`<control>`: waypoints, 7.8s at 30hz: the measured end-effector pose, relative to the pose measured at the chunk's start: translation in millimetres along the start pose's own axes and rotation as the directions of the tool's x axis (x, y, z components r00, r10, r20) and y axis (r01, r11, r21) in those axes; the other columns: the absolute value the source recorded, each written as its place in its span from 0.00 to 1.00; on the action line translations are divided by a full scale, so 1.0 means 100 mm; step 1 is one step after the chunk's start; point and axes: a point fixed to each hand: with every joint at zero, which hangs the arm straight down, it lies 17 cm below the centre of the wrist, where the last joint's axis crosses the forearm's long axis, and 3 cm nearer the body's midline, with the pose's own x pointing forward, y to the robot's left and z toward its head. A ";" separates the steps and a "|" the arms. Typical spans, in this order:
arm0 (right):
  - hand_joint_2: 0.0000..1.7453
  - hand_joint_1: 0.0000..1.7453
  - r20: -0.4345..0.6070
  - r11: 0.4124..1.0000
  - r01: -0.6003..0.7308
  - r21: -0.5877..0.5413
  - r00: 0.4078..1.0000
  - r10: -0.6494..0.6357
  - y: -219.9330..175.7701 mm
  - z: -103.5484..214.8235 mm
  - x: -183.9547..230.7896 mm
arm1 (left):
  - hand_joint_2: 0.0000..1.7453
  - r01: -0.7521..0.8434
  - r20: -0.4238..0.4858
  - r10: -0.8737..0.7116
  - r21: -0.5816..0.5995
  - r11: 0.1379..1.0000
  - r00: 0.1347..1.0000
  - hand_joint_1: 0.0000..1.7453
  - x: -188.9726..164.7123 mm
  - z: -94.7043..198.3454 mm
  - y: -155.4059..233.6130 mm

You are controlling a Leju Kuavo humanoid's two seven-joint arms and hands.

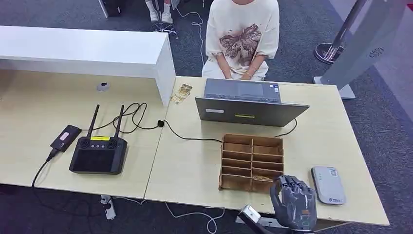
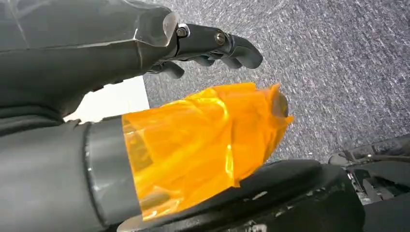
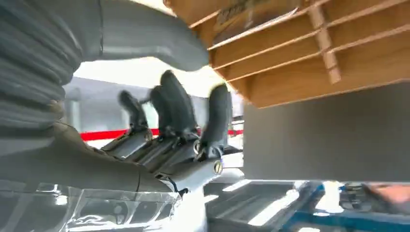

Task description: Pass the card to the sensor for recognition and then transmit it.

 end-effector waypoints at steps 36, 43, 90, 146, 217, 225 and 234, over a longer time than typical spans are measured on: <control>1.00 0.31 0.016 0.997 0.009 0.078 1.000 -0.011 0.27 -0.03 0.12 | 0.00 0.043 0.018 -0.042 -0.003 0.999 0.999 0.00 0.14 0.04 -0.10; 1.00 0.32 0.010 0.996 0.005 0.091 1.000 -0.006 0.31 0.02 0.02 | 0.00 0.038 0.026 -0.037 -0.007 0.999 0.999 0.00 0.20 0.07 -0.16; 1.00 0.42 -0.030 0.995 -0.014 0.103 0.999 0.017 0.32 0.20 -0.19 | 0.00 0.073 0.044 -0.073 -0.015 0.997 0.996 0.00 0.29 0.10 -0.23; 1.00 0.40 0.065 0.992 -0.038 0.118 0.997 0.031 0.39 -0.17 0.20 | 0.00 0.104 0.049 -0.103 -0.019 0.994 0.993 0.00 0.30 0.09 -0.23; 1.00 0.47 0.080 0.992 -0.050 0.115 0.996 0.041 0.39 -0.21 0.29 | 0.00 0.096 0.046 -0.095 -0.012 0.995 0.994 0.00 0.30 0.09 -0.21; 1.00 0.47 0.077 0.992 -0.051 0.117 0.996 0.042 0.40 -0.20 0.28 | 0.00 0.094 0.044 -0.093 -0.008 0.996 0.995 0.00 0.29 0.09 -0.20; 1.00 0.47 0.076 0.991 -0.050 0.120 0.996 0.041 0.41 -0.18 0.28 | 0.00 0.094 0.043 -0.093 -0.009 0.996 0.995 0.00 0.29 0.09 -0.20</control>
